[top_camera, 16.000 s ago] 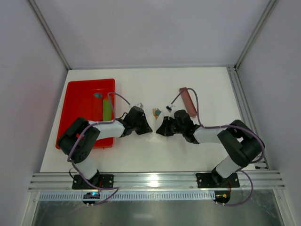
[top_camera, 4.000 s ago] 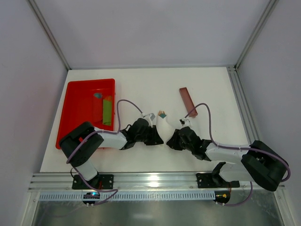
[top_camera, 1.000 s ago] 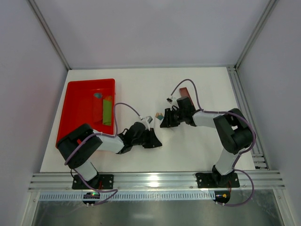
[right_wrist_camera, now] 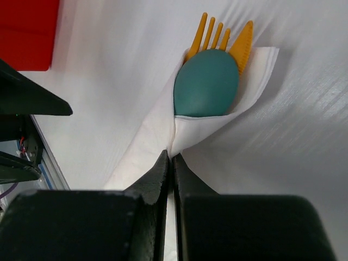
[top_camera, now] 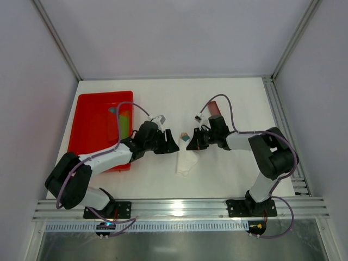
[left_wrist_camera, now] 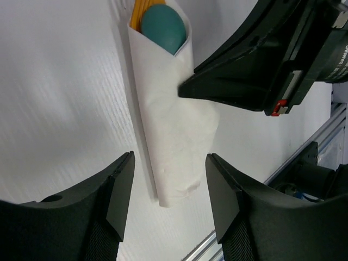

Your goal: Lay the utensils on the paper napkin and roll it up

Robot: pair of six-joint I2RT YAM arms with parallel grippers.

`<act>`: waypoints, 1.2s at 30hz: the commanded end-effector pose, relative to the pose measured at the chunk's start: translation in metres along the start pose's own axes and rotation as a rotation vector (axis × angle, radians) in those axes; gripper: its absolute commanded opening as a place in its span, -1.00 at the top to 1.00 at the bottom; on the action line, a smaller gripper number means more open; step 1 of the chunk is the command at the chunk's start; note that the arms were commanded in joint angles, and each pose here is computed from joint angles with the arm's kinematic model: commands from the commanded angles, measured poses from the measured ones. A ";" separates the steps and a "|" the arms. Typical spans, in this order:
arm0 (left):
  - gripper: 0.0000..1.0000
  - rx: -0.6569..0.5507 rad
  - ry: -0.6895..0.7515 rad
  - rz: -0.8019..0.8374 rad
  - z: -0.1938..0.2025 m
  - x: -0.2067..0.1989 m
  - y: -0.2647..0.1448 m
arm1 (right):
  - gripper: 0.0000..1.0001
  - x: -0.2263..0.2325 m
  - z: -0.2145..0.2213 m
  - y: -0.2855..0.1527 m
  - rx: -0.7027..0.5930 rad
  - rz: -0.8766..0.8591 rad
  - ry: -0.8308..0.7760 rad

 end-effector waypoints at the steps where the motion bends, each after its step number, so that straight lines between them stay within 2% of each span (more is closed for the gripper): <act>1: -0.18 0.052 0.025 0.086 0.003 -0.002 -0.010 | 0.92 0.019 -0.013 -0.011 -0.053 -0.063 -0.068; 7: -0.28 0.031 0.027 0.230 0.001 -0.013 -0.013 | 0.92 0.035 -0.019 -0.023 -0.083 -0.101 -0.107; 9: -0.28 0.048 0.015 0.256 0.006 -0.010 -0.012 | 0.92 0.042 -0.020 -0.028 -0.089 -0.124 -0.121; 12: -0.28 0.011 0.001 0.270 0.003 -0.006 -0.015 | 0.92 0.053 -0.021 -0.036 -0.102 -0.154 -0.147; 21: -0.35 -0.103 0.049 0.357 -0.025 -0.030 -0.060 | 0.92 0.112 -0.030 -0.080 -0.136 -0.341 -0.254; 26: -0.35 -0.103 0.079 0.423 -0.034 -0.043 -0.072 | 0.92 0.137 -0.032 -0.101 -0.162 -0.372 -0.312; 36: -0.27 -0.137 0.071 0.553 -0.036 -0.057 -0.085 | 0.92 0.159 -0.021 -0.108 -0.179 -0.399 -0.341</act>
Point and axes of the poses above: each gripper's point midway between its finger pads, its own y axis out along the fingers, its own x axis along the line the jaws close on, z = x × y, the point moved 7 cm from there along -y, back along the fingers, and after that the axes turned 10 degrees about y, right-handed, at the moved point
